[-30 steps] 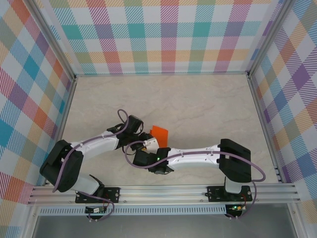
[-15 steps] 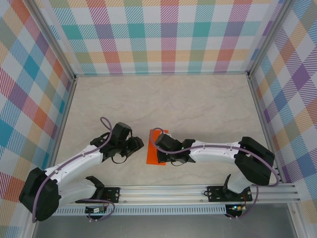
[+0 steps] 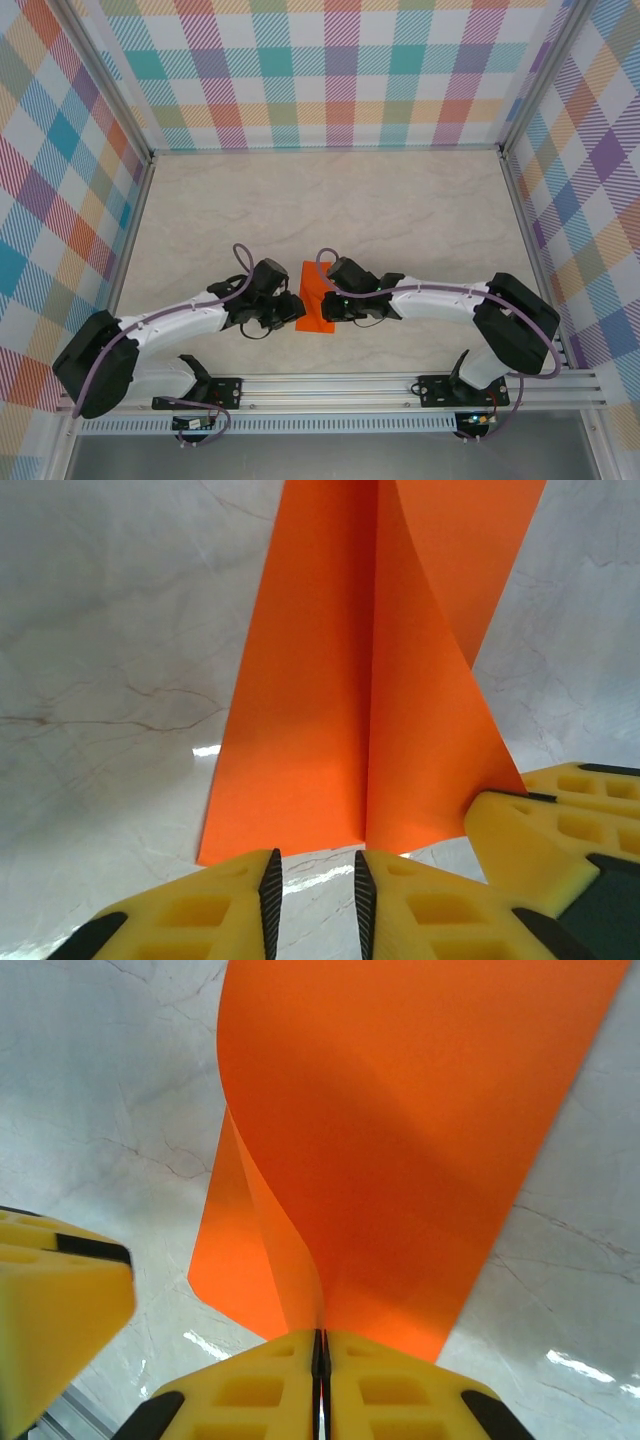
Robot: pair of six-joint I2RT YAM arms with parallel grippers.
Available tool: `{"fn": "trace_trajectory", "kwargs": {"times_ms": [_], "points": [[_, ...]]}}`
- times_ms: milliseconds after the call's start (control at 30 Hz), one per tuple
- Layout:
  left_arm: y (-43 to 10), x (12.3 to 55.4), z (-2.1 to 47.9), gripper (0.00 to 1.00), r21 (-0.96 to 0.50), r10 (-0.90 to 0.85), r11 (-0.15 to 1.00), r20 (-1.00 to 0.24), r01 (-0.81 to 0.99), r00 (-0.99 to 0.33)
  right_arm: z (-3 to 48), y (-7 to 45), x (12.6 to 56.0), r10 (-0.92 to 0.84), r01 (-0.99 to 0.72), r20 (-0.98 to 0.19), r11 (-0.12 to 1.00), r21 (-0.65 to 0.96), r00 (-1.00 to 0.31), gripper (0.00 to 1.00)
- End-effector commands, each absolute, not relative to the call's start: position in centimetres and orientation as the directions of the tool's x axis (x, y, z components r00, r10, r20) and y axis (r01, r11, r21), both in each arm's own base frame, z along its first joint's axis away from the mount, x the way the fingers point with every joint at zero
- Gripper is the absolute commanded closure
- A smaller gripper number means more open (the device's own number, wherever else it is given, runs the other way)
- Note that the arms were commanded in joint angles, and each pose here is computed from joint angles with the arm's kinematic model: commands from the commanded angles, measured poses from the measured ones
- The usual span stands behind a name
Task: Fold a paper plane with a square sheet of paper (pick it up from the middle)
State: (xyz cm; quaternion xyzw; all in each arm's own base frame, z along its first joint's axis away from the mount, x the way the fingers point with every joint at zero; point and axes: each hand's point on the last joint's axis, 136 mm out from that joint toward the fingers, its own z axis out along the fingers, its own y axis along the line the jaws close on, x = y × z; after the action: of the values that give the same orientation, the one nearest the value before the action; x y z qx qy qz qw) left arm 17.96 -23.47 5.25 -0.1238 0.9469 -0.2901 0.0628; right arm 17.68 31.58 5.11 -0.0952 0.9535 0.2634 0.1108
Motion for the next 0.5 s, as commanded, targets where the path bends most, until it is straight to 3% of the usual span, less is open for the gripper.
{"fn": "trace_trajectory", "kwargs": {"times_ms": [0, 133, 467], "points": [[-25.4, 18.5, 5.9, 0.74, -0.595, -0.249, 0.787, -0.062, -0.165, -0.966, 5.3, 32.0, 17.8, -0.155, -0.259, -0.248, 0.844, 0.469, -0.956, 0.88], [-25.8, 18.2, 5.0, 0.81, -0.580, -0.235, 0.798, -0.050, -0.163, -0.971, 5.1, 32.1, 17.9, -0.150, -0.250, -0.243, 0.850, 0.463, -0.958, 0.88], [-22.7, 17.3, 1.3, 0.84, -0.420, -0.255, 0.882, -0.044, -0.213, -0.966, 5.1, 31.2, 18.5, -0.160, -0.248, -0.246, 0.889, 0.385, -0.956, 0.88]]}}
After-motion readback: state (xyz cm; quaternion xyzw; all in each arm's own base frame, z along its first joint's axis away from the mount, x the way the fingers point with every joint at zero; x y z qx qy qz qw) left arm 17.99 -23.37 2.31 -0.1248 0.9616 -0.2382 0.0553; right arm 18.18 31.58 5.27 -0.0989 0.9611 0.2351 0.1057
